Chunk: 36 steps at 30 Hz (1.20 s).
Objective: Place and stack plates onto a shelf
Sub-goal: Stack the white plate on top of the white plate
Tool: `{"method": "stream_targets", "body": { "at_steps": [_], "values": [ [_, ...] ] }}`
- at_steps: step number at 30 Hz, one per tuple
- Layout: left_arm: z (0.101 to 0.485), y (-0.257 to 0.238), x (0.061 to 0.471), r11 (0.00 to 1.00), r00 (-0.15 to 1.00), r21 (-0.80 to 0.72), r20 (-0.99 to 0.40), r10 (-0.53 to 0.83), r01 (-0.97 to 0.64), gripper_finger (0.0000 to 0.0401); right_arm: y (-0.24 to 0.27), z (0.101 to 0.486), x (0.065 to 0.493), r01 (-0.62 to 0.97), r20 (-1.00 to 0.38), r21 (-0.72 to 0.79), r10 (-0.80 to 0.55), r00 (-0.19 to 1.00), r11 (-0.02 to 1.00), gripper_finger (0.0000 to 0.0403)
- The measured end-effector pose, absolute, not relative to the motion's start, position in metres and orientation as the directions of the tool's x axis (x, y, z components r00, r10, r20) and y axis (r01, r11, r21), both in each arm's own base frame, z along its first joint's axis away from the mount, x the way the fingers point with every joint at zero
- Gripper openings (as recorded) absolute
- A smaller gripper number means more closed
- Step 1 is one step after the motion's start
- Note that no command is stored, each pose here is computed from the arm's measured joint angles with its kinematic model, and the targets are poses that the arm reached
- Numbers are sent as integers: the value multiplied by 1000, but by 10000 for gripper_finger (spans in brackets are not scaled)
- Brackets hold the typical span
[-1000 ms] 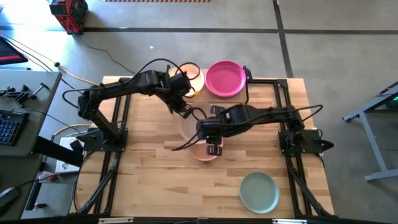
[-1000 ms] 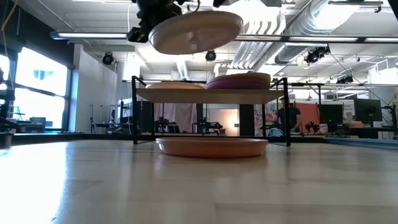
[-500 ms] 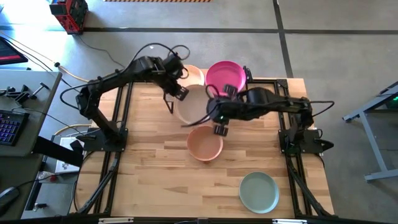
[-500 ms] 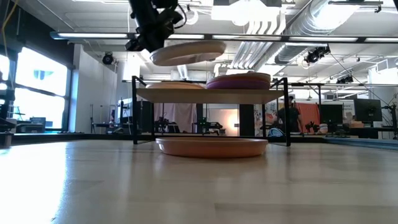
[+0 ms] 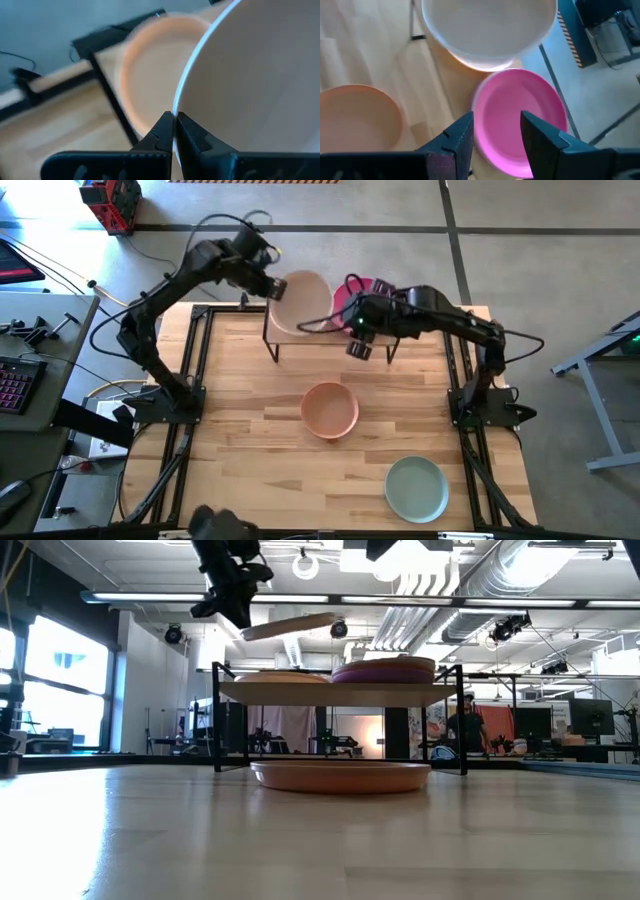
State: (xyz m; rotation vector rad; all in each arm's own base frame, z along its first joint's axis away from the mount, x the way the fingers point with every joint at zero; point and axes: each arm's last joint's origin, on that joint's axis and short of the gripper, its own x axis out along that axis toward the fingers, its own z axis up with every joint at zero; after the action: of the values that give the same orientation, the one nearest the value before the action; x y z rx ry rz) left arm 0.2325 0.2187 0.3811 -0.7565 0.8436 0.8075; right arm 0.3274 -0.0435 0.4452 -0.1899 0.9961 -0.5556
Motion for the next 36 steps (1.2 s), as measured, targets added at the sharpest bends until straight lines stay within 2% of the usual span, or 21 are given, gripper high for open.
{"method": "stream_targets", "body": {
  "at_steps": [10, 19, 24, 36],
  "values": [
    [390, 246, 206, 398, 399, -245, -838, 372, -884, 0, -86, 445, 319, 454, -747, -391, -564, 352, 801, 138],
    [357, 267, 223, 380, 339, -212, -890, 305, -900, 0, -107, 445, 313, 503, -749, -387, -581, 318, 773, 138],
    [342, 274, 231, 375, 312, -202, -913, 263, -905, 0, -110, 444, 312, 500, -765, -354, -552, 331, 791, 138],
    [339, 267, 238, 395, 298, -188, -924, 239, -899, 0, -109, 444, 313, 489, -777, -329, -526, 346, 808, 138]
  ]
}}
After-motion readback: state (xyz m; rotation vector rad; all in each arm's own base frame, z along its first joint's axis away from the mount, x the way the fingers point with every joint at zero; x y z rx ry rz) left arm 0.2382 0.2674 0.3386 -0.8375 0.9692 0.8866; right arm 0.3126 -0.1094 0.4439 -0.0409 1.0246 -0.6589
